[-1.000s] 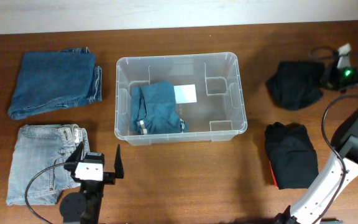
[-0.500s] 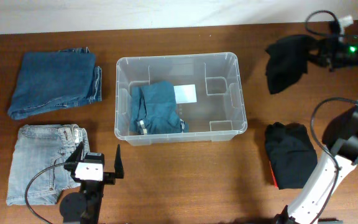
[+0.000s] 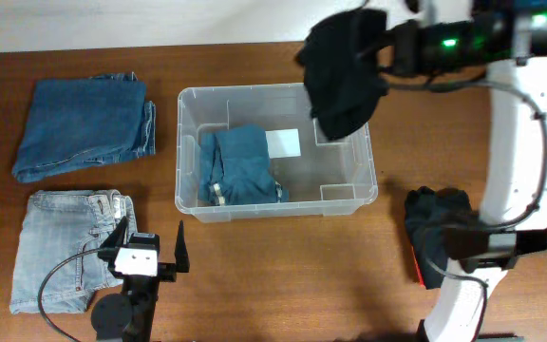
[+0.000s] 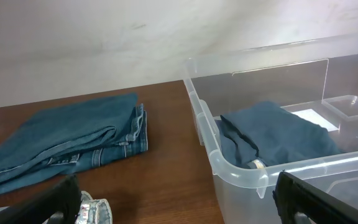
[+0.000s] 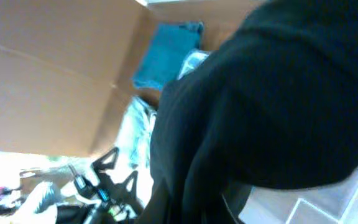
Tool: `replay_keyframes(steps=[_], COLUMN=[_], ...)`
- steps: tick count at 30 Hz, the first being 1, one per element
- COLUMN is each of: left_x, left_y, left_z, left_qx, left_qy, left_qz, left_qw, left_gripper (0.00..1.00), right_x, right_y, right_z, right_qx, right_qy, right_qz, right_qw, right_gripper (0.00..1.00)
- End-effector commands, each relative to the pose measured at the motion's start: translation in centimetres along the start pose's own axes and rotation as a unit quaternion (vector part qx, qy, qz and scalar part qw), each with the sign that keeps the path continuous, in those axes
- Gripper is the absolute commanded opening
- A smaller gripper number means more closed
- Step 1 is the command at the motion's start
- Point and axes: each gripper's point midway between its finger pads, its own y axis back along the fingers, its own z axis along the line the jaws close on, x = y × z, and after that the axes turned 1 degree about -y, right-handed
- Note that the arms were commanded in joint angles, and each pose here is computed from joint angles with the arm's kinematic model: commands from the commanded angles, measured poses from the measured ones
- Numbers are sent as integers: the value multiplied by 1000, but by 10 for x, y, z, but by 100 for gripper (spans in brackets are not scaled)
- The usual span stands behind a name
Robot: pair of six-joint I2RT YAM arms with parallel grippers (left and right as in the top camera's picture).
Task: Pack container
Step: 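Lift the black garment and carry it over the bin, then lower the black garment beside the denim and release it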
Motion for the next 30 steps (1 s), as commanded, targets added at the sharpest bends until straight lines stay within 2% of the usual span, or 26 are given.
replay_keyframes(steps=[1, 10, 22, 25, 30], left_x=[2, 2, 2, 2, 2], left_y=[0, 0, 0, 0, 0], left_z=[2, 2, 2, 2, 2], left_qx=[-6, -6, -6, -6, -6], left_qy=[-8, -8, -8, -8, -8], left_qz=[1, 1, 1, 1, 1], left_qw=[1000, 1000, 1000, 1000, 1000], left_gripper=[99, 99, 100, 99, 99], right_x=[9, 28, 80, 97, 103], right_y=[-40, -120, -192, -211, -217], right_z=[-24, -24, -76, -87, -96], right_qx=[147, 265, 290, 274, 275], right_qy=[-64, -86, -125, -137, -141], right_qz=[22, 33, 116, 139, 144], right_qw=[987, 960, 942, 942, 940], right_gripper=[4, 4, 4, 4, 4])
